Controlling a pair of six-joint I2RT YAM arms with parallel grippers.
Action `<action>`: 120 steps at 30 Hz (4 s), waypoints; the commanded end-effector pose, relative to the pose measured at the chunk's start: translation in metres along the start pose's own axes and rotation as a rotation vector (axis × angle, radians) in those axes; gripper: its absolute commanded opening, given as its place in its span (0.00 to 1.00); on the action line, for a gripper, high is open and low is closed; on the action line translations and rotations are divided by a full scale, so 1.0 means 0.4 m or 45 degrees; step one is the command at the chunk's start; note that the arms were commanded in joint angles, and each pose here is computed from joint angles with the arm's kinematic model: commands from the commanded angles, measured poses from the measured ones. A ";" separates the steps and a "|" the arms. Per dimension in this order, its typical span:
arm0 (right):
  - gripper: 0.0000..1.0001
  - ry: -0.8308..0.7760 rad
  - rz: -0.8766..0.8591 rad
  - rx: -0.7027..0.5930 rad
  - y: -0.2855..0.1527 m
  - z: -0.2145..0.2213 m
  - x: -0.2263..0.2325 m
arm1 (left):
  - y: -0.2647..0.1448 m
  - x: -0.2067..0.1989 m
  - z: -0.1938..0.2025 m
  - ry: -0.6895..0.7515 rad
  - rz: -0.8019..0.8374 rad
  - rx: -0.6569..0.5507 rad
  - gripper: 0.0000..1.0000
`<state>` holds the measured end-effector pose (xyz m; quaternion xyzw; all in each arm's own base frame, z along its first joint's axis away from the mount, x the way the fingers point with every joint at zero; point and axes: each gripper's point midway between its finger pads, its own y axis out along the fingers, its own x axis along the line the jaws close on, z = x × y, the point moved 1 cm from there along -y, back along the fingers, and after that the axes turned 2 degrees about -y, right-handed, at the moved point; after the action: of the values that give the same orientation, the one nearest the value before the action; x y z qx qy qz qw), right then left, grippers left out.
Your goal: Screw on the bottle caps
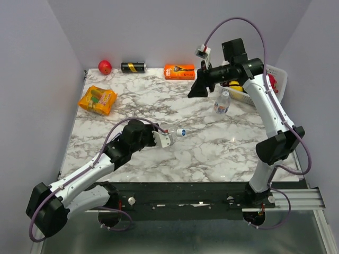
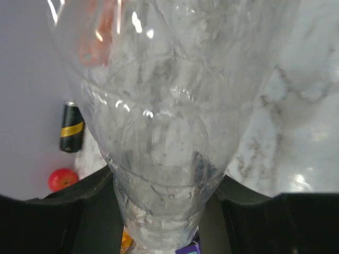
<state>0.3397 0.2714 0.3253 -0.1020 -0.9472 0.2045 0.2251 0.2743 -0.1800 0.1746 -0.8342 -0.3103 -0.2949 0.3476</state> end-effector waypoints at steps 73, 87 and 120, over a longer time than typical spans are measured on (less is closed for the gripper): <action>0.40 0.367 -0.119 0.025 0.091 0.010 0.018 | 0.039 0.024 0.003 0.027 -0.189 0.058 0.00; 0.69 -1.514 -0.264 0.121 -0.052 0.186 0.232 | -0.023 -0.236 -0.076 -0.373 0.711 -0.082 0.00; 0.37 -1.773 -0.328 0.221 0.016 0.323 0.258 | -0.035 -0.188 -0.162 -0.498 0.797 -0.321 0.00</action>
<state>0.1841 0.2616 0.2635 0.1931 -0.8480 0.2508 -0.4250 0.1978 -0.2379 0.1488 -0.9552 -0.0695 -0.0399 0.2848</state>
